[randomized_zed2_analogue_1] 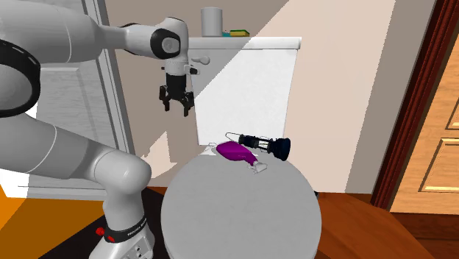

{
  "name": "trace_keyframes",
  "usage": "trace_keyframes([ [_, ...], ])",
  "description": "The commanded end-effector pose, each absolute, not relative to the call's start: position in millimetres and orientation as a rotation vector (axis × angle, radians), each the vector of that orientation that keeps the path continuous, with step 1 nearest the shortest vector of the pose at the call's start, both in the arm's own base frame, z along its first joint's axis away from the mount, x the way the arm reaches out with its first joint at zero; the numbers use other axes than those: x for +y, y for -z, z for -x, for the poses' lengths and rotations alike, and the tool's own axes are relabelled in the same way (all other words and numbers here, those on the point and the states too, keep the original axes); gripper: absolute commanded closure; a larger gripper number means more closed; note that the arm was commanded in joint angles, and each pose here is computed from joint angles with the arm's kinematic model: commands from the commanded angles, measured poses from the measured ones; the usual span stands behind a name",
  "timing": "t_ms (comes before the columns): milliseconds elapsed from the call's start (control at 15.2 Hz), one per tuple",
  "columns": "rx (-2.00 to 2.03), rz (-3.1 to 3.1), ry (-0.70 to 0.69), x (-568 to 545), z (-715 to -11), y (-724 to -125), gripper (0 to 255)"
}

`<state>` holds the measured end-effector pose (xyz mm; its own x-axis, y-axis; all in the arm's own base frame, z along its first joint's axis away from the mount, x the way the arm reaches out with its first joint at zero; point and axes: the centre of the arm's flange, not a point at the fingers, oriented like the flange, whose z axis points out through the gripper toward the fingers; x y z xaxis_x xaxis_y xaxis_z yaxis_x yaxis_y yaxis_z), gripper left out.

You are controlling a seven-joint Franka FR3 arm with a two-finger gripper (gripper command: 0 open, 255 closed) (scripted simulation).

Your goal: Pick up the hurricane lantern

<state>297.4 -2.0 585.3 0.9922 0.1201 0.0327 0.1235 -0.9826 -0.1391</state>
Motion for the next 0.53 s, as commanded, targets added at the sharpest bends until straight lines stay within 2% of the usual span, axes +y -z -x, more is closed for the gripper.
trace_keyframes([
  [0, -0.184, 2.994, 0.036, -2, -297, -585, 0],
  [462, -0.513, 3.059, 0.091, -73, -303, -555, 0],
])
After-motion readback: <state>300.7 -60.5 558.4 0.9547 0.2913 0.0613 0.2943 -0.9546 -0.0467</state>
